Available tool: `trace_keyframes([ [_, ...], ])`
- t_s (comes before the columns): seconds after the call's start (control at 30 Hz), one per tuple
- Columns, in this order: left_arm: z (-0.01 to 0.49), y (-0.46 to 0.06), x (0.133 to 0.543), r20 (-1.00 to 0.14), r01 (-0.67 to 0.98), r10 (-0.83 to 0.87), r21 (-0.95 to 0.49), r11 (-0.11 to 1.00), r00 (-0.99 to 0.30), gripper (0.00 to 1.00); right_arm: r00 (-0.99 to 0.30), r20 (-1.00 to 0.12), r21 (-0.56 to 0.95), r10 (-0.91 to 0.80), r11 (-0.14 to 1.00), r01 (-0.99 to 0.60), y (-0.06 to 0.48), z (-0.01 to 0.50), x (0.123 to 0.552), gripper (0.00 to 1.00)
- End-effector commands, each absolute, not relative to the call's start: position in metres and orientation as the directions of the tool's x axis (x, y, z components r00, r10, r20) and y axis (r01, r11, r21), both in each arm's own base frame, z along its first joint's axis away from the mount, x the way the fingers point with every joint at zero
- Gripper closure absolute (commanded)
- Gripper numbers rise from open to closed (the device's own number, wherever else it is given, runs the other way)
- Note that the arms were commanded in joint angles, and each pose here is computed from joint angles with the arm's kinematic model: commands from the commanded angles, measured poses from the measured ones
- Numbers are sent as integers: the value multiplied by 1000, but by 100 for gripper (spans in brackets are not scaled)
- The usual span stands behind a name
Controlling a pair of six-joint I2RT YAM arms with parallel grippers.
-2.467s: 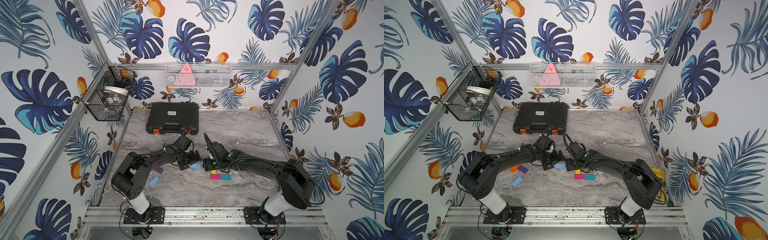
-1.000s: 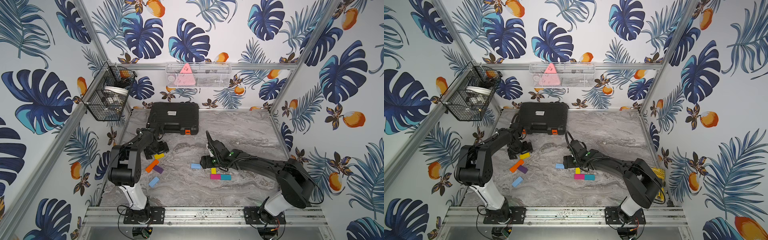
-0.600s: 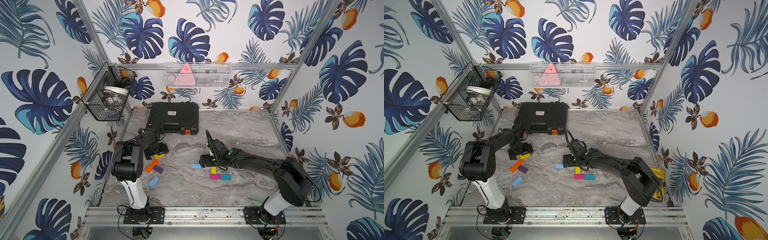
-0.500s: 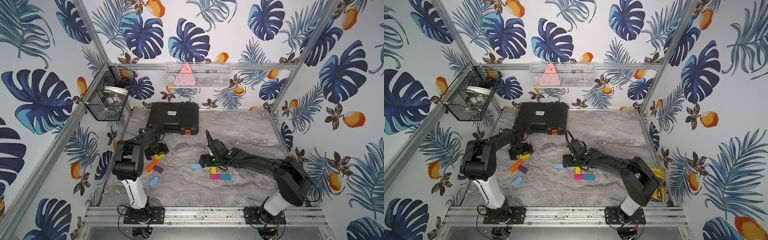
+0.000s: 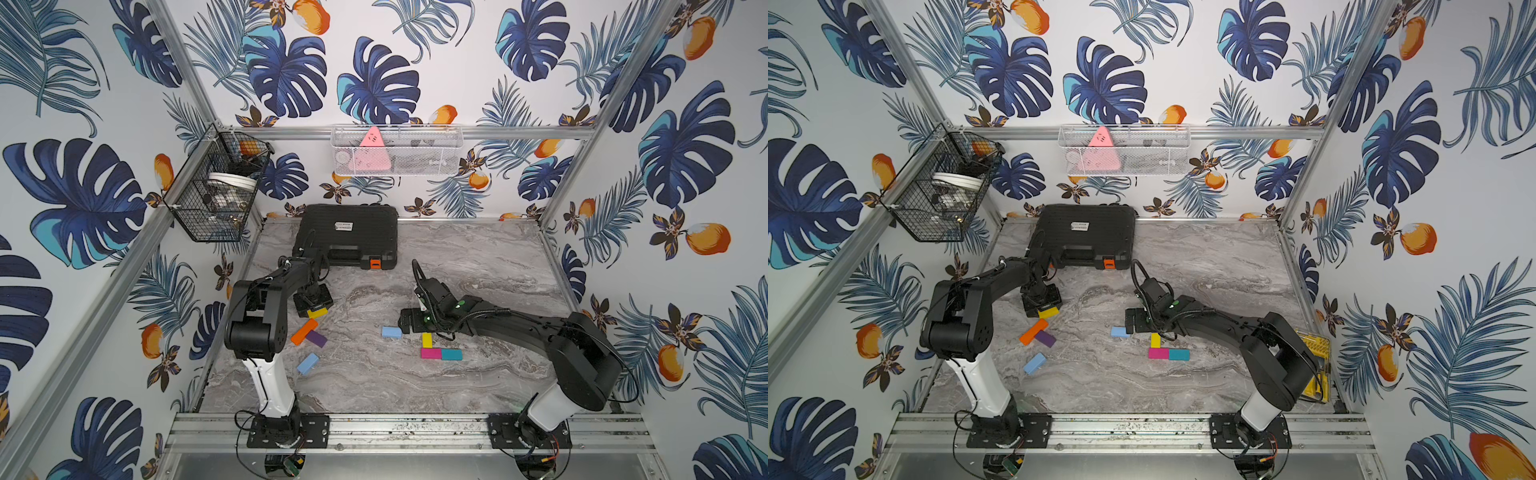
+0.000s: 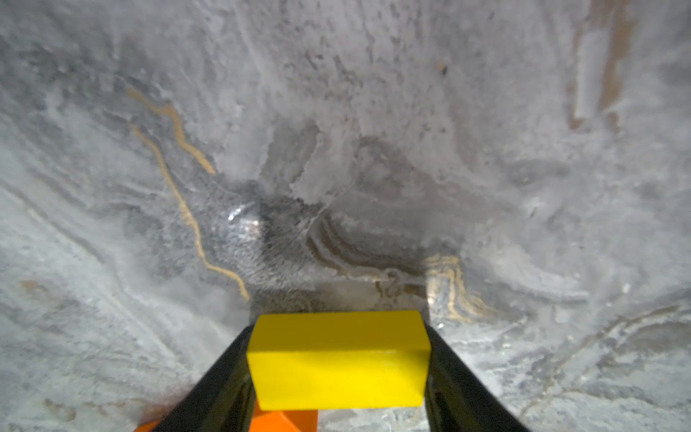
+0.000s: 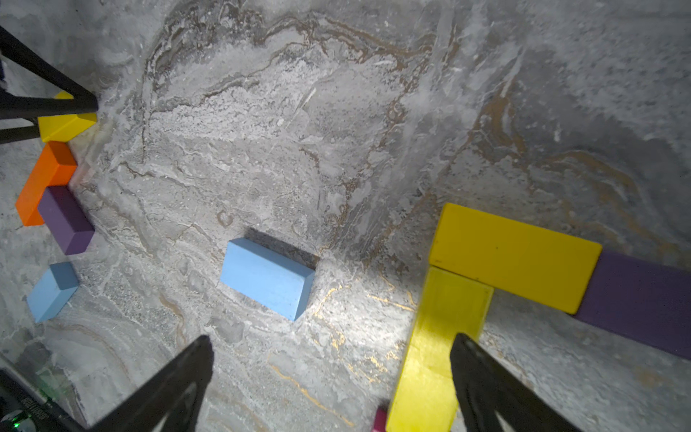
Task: Assemble the letter c with building blocks
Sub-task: Pick up the building block from the center of the board.
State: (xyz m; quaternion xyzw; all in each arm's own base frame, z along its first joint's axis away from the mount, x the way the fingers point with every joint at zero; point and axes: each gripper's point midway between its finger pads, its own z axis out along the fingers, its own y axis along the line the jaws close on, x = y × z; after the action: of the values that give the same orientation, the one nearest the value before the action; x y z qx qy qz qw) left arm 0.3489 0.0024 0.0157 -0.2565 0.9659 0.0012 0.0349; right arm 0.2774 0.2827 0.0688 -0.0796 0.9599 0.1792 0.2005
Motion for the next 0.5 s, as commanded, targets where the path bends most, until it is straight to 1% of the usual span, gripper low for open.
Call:
trace_keyframes([
  [0.0, 19, -5, 356, -72, -479, -482, -53, 876, -873, 39, -910, -409, 304, -68, 930, -206, 280, 69, 278, 0],
  [0.23, 51, -23, 374, -135, -422, -432, -96, 902, -892, 39, -916, -392, 330, -82, 917, -223, 286, 68, 275, 0],
  [0.33, 66, -44, 376, -164, -359, -374, -115, 926, -913, 39, -919, -385, 331, -82, 917, -221, 286, 67, 274, 0],
  [0.47, 76, -80, 365, -187, -245, -264, -117, 962, -946, 39, -923, -378, 339, -80, 915, -218, 286, 67, 272, 0],
])
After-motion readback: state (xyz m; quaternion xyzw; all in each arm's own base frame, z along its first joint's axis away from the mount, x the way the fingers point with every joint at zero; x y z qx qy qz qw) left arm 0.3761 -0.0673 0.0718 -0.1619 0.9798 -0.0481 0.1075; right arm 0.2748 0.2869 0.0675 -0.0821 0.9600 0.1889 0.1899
